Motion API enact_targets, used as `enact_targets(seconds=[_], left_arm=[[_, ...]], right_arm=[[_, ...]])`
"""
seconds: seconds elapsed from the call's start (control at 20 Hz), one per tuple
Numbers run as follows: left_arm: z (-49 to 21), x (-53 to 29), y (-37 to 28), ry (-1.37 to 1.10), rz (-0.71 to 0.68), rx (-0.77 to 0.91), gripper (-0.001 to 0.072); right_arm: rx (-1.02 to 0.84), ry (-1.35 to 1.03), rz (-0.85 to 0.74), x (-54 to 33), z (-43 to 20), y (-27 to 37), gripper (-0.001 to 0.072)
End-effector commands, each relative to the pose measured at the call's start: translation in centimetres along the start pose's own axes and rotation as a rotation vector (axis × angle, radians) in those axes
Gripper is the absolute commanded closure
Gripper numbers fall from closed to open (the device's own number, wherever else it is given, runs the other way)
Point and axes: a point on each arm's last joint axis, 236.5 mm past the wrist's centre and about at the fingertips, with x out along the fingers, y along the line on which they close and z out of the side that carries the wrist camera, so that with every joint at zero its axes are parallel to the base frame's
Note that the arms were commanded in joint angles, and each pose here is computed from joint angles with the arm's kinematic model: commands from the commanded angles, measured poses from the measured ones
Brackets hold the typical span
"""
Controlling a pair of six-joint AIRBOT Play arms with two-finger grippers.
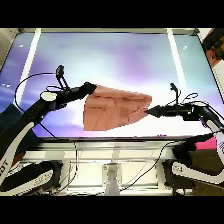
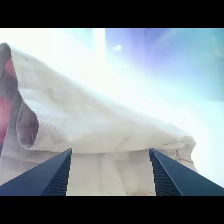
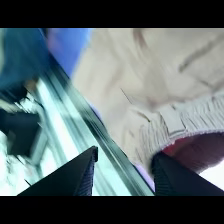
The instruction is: Fold the clothes and pants, and hang the long-sleeved shirts on hangers.
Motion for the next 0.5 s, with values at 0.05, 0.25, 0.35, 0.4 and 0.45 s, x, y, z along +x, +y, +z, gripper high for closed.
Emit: enact_targets(seconds=[0.05, 0.25, 0.35, 0.4, 0.45], left_arm=[[0.0, 0.0, 0.0, -0.001, 0.0, 0.0, 0.0139], [0.0, 0.0, 0.0, -0.001, 0.0, 0.0, 0.0138], [0.0, 0.0, 0.0, -0.001, 0.0, 0.0, 0.0139], [0.0, 0.0, 0.0, -0.001, 0.0, 0.0, 0.0139], [0.0, 0.0, 0.0, -0.001, 0.0, 0.0, 0.0139]], right_arm=[[-0.108, 0.209, -0.112, 1.1, -4.1, -2.2, 0.0342], [-0.216, 0.351, -0.201, 1.5, -6.4, -4.1, 0.0342], [-0.326, 0.449, -0.202, 1.4, -8.0, -4.4, 0.0341], [-0.373, 0.493, -0.201, 1.5, -8.7, -4.5, 0.0342], [-0.41, 0.517, -0.206, 1.6, -8.9, -4.7, 0.0344]])
